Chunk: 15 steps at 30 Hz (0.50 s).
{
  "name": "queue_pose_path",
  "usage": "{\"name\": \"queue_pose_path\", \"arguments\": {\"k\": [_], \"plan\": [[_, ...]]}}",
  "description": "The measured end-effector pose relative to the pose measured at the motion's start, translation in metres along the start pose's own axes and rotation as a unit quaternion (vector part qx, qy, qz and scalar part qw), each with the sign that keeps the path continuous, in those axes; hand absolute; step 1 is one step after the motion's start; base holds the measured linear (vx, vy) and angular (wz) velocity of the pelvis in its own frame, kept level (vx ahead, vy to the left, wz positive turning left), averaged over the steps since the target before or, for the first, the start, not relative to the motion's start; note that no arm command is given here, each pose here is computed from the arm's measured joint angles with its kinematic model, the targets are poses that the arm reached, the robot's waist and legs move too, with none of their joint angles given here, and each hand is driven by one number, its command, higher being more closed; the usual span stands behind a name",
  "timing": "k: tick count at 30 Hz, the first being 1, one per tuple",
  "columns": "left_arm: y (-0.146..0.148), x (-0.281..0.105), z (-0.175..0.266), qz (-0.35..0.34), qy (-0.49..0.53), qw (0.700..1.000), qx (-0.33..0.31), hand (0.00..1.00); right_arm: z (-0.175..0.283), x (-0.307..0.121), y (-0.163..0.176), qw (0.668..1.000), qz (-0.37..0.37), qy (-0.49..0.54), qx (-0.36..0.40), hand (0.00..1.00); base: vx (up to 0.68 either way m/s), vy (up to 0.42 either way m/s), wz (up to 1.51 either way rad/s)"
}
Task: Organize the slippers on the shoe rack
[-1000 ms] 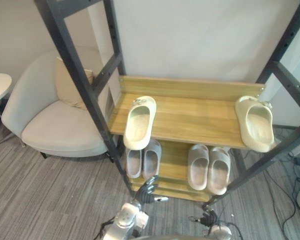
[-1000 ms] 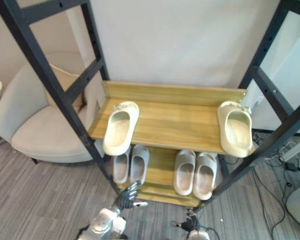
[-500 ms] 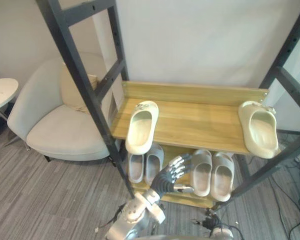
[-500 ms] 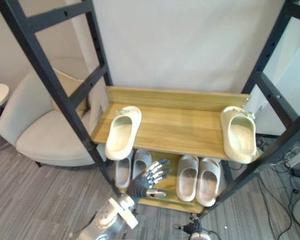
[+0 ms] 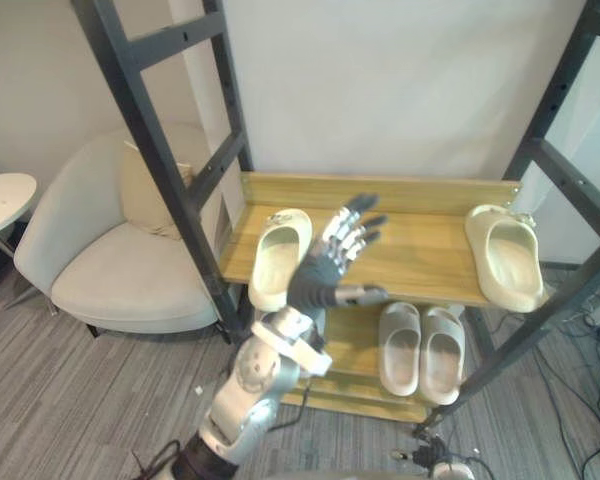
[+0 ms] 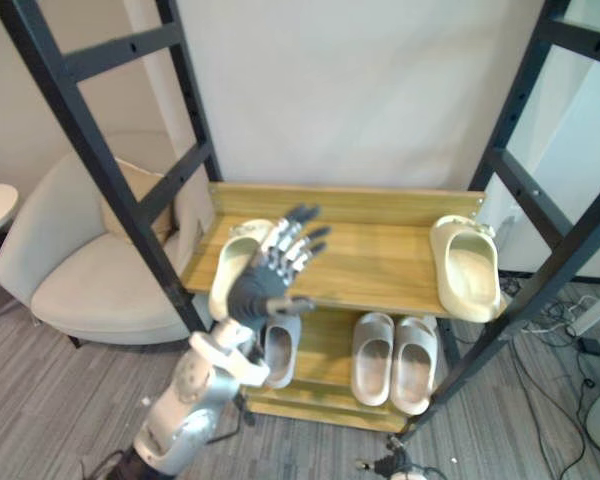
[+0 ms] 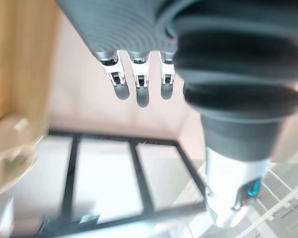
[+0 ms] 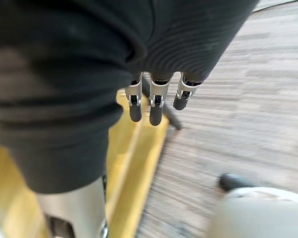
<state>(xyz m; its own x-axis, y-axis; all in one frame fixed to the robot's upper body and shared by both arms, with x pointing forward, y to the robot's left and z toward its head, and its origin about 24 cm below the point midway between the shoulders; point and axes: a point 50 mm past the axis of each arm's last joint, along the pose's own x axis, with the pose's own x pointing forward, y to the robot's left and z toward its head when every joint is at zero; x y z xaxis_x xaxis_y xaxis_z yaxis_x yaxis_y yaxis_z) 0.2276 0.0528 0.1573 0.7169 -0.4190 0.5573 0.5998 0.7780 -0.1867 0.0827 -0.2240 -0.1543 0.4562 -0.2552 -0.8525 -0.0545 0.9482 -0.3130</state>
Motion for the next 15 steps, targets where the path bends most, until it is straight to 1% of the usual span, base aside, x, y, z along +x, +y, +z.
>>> {"name": "queue_pose_path", "arguments": {"k": [3,5,6,9,11,13,15], "plan": [[0.006,0.011,0.01,0.005,-0.026,0.999,0.025,0.0,-0.003,-0.001,0.0,1.0,0.001,0.006,0.0,0.0,0.01,-0.001,0.01],[0.011,0.019,0.019,0.009,-0.048,0.997,0.058,0.0,-0.003,-0.001,0.001,1.0,0.01,0.007,0.0,0.0,0.0,0.0,0.0],[0.013,0.02,0.02,0.013,-0.05,0.997,0.063,0.0,-0.003,-0.001,0.001,1.0,0.01,0.007,0.0,0.0,0.0,0.0,0.0],[0.036,0.024,0.016,0.052,-0.039,0.992,0.106,0.0,-0.003,-0.001,0.0,1.0,0.01,0.007,0.002,0.0,0.0,0.0,0.0],[0.05,0.021,0.01,0.067,-0.014,0.989,0.13,0.0,-0.002,-0.001,0.0,1.0,0.011,0.005,0.003,0.0,-0.02,0.001,0.0],[0.076,0.014,0.003,0.102,0.023,0.98,0.169,0.0,-0.002,-0.001,0.0,1.0,0.012,0.006,0.005,0.0,0.0,0.0,0.0],[0.088,0.01,0.003,0.118,0.036,0.974,0.188,0.0,-0.002,-0.001,0.001,1.0,0.014,0.007,0.009,0.0,0.0,0.0,0.0]]}}
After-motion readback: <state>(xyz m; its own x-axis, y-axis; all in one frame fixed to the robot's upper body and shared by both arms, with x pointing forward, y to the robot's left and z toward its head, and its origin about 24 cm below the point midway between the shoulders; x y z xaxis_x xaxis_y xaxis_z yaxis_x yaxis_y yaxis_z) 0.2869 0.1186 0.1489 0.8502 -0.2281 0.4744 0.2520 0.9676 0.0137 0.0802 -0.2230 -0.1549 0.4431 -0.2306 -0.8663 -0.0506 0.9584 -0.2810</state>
